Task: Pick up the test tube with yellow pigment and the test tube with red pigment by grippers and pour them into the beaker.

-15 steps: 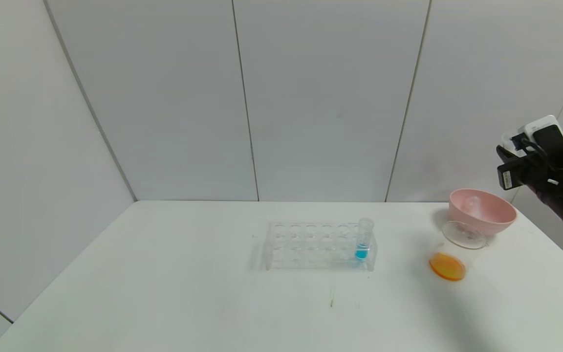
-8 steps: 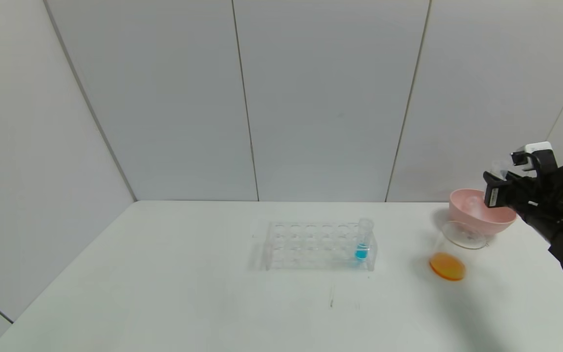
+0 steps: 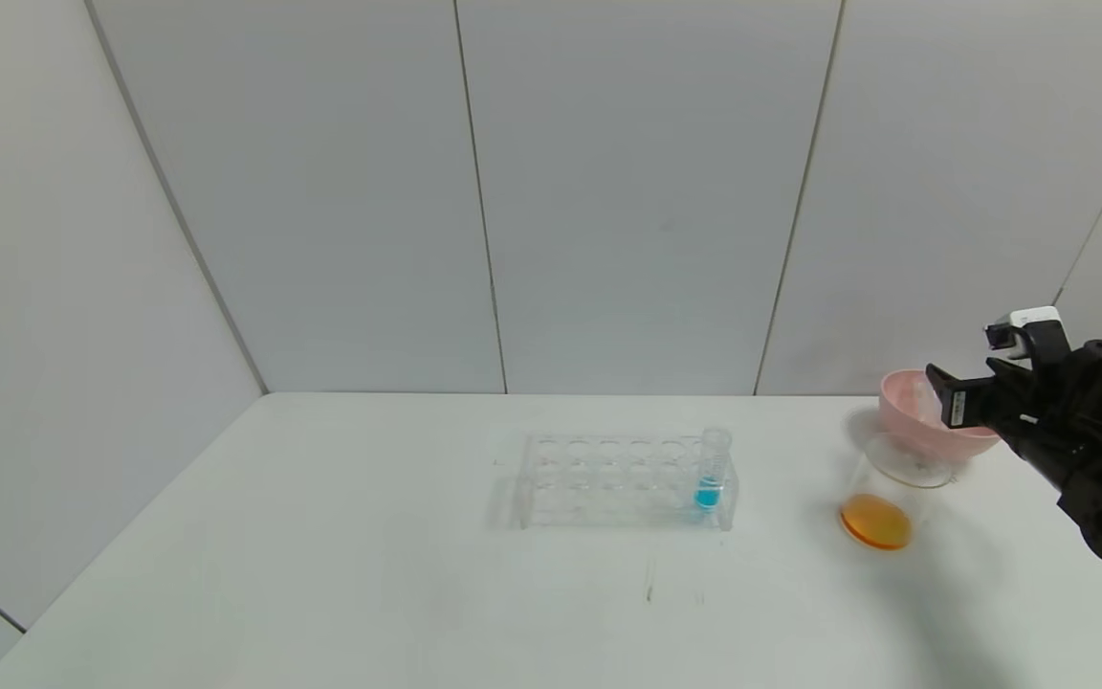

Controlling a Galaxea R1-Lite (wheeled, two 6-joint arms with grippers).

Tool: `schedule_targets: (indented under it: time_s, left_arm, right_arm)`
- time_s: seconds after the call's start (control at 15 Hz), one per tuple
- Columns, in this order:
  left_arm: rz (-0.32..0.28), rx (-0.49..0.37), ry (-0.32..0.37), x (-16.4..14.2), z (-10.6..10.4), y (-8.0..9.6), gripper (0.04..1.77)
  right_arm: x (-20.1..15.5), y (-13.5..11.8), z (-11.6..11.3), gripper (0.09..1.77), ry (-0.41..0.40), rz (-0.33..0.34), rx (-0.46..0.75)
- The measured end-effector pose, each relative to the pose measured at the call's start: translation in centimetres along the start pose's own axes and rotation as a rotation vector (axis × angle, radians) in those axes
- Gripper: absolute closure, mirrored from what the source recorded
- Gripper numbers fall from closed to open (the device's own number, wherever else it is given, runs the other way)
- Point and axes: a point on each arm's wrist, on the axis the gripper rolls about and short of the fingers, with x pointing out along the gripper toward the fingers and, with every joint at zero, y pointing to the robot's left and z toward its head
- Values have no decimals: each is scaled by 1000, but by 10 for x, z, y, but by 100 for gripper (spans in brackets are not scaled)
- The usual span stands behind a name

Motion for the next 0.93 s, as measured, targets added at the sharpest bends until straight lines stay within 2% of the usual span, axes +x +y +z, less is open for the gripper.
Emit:
schedule_targets:
  time_s: [0.13,0.27,0.53,0.73,0.93]
  left_arm:
    - [0,0,0,0,0,0,5]
    - [0,0,0,0,0,0,5]
    - [0,0,0,0,0,0,5]
    - [0,0,0,0,0,0,5]
    - [0,0,0,0,0,0,5]
  right_arm:
    - [-2,-3,6,59,-17,-6,6]
    - [-10,-9,24,50,-61,-19,15]
    - [-60,-30,91,36,-168,-57,64]
    - [-141,-44,145,29,-237,-85,114]
    - [-248,-44,174,25,-310,-91,180]
